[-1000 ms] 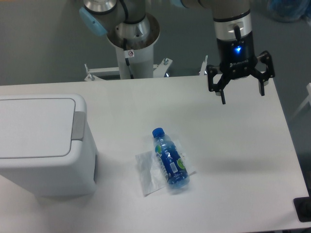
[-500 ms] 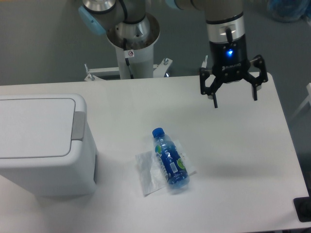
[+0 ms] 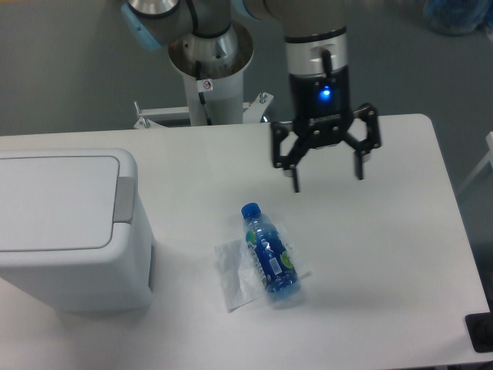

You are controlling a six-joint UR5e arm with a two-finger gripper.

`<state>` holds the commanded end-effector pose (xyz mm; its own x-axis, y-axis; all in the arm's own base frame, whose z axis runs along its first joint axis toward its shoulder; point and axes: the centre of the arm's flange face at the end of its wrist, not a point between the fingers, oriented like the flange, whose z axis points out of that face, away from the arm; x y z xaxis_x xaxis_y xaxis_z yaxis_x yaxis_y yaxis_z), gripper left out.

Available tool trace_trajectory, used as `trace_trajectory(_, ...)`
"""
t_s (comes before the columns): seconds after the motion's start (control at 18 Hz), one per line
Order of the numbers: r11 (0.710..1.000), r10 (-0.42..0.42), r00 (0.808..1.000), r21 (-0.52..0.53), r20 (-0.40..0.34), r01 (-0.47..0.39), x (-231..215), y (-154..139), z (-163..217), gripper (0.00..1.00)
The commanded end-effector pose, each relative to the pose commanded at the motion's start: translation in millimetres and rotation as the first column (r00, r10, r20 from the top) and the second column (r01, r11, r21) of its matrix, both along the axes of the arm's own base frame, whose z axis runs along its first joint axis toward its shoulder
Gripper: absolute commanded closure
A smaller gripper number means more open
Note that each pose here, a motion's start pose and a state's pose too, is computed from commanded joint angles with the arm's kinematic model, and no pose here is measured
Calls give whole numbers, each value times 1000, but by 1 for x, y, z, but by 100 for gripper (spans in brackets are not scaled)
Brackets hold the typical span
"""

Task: Open the trash can
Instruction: 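Move the open gripper across the table toward the white trash can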

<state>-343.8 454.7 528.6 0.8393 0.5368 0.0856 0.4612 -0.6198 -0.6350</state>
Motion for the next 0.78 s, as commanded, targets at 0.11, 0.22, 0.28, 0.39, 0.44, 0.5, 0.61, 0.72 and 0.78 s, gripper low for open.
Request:
trace_trajectory(0.11, 1000, -30, 1000, 9, 1, 30, 19, 5, 4, 0)
trace_trajectory(0.22, 998, -66, 998, -2, 15, 66, 39, 16, -6, 0)
trace_trajectory(0.28, 997, -82, 996, -5, 21, 82, 46, 20, -9, 0)
trace_trajectory(0.39, 993, -116, 993, -12, 29, 117, 65, 28, -15, 0)
trace_trajectory(0.44, 992, -125, 992, -16, 35, 126, 71, 30, -19, 0)
trace_trajectory(0.5, 990, -137, 990, -17, 38, 137, 76, 33, -20, 0)
trace_trajectory(0.61, 986, -163, 986, -14, 39, 164, 88, 39, -19, 0)
trace_trajectory(0.72, 984, -176, 983, -8, 43, 177, 92, 42, -19, 0)
trace_trajectory(0.78, 982, -187, 981, -8, 46, 188, 97, 45, -21, 0)
